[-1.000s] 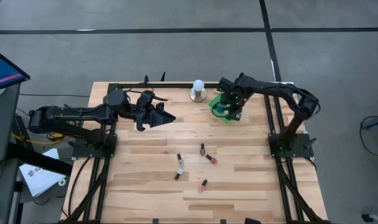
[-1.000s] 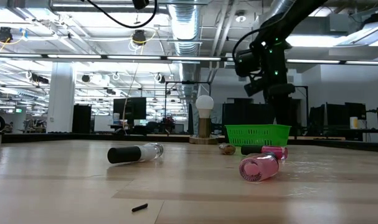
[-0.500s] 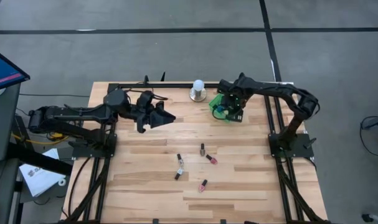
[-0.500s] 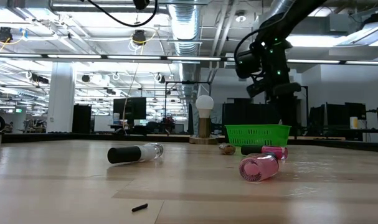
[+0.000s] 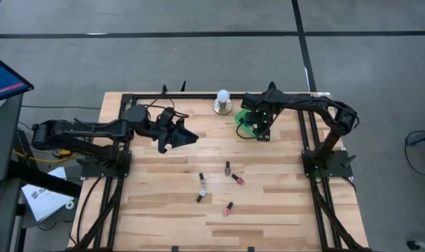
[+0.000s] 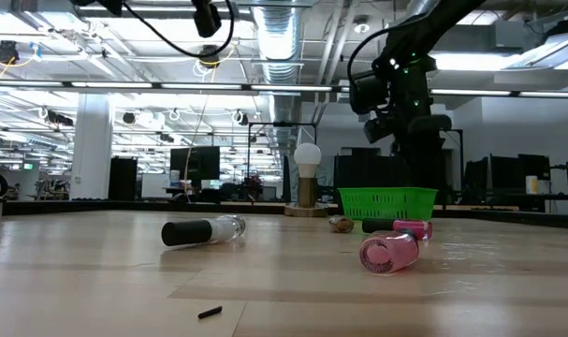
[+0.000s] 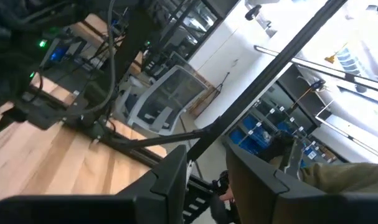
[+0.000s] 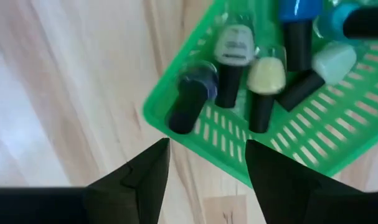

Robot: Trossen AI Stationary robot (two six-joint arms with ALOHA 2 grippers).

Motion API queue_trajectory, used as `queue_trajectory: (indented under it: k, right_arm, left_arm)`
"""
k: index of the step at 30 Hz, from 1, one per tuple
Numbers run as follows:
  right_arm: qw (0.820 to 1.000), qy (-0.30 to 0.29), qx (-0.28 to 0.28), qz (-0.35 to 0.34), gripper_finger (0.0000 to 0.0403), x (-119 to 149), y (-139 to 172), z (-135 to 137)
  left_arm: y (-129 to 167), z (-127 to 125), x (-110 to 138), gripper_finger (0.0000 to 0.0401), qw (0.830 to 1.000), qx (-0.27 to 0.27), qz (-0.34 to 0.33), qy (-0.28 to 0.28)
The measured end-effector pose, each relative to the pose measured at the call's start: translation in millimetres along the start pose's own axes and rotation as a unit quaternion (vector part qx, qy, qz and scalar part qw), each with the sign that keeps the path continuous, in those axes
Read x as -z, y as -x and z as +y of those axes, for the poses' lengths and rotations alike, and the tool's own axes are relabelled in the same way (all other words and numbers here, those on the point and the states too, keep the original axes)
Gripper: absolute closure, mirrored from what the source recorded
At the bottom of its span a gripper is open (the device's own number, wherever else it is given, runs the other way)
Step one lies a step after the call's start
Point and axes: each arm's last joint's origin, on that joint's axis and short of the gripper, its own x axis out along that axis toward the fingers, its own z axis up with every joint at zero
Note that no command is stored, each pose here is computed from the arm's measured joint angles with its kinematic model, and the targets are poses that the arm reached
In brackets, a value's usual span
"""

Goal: Pick & Place Nail Polish
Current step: Put the transparent nail polish bottle into the green bin

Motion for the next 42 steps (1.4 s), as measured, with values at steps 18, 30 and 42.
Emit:
queue_trajectory:
  k: [18,30,42]
  right_arm:
    - [0.964,0.030,-0.038,-0.262,0.0218,33.8,139.8,22.9]
    - [0.912,0.019,-0.022,-0.409,0.0212,95.2,197.3,56.5]
    - [0.913,-0.013,-0.050,-0.405,0.0214,93.5,197.3,64.4]
  left_arm:
    - [-28.4,24.3,98.3,0.0282,0.938,-0.101,0.146,-0.298]
    - [-44.3,73.9,141.6,0.0193,0.894,-0.038,0.288,-0.341]
    - [-43.3,126.7,176.5,0.0181,0.855,-0.014,0.383,-0.348]
